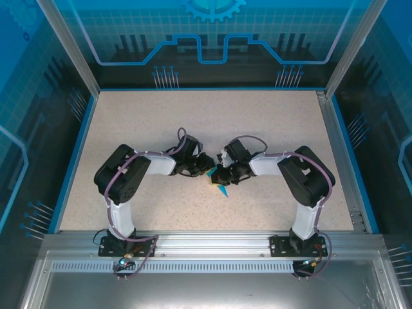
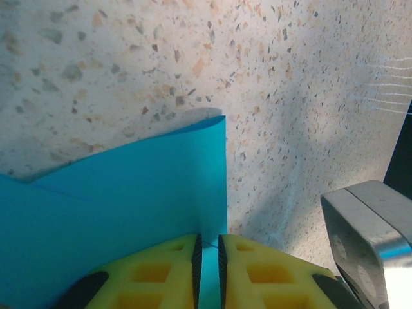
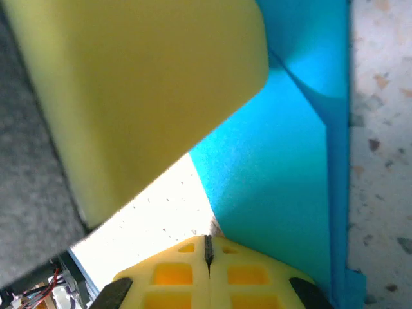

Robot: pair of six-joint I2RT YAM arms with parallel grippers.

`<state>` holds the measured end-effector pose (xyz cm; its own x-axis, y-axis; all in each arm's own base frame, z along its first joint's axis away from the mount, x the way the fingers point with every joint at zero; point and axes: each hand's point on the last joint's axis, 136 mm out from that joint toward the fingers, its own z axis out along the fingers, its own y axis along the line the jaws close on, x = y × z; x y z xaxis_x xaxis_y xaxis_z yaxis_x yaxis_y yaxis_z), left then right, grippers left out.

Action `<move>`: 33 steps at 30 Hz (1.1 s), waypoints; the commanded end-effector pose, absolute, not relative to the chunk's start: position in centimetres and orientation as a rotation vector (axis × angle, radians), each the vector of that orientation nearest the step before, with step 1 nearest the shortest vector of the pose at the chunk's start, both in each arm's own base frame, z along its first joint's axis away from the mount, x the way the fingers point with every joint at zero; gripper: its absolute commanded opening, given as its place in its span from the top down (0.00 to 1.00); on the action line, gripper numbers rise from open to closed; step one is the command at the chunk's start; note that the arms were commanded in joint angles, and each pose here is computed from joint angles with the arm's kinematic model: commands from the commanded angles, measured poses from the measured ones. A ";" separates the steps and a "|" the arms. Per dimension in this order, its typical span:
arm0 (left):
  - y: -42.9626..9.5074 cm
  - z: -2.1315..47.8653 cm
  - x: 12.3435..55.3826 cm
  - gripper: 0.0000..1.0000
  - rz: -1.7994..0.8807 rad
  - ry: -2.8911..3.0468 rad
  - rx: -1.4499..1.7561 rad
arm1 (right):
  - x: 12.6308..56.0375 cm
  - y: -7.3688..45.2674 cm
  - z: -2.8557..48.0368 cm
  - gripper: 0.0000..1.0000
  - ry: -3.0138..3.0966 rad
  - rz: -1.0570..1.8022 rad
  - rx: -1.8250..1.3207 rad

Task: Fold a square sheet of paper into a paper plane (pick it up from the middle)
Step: Fold the wing for the fifth time at the center of the table.

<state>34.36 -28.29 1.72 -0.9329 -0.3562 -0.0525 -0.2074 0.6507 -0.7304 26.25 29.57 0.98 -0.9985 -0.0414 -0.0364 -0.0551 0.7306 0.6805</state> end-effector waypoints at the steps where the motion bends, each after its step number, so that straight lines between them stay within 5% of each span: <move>1: -25.9 -2.9 32.2 0.80 -0.976 2.814 -0.547 | 23.0 26.8 -1.8 1.00 3.048 1.044 -0.023; 21: -25.1 -2.6 32.1 0.81 -0.969 2.811 -0.551 | 16.2 21.2 -2.1 0.99 3.080 1.062 0.079; 33: -25.9 -2.2 32.5 0.80 -1.024 2.796 -0.552 | 21.6 23.5 5.3 0.97 2.862 1.168 -0.056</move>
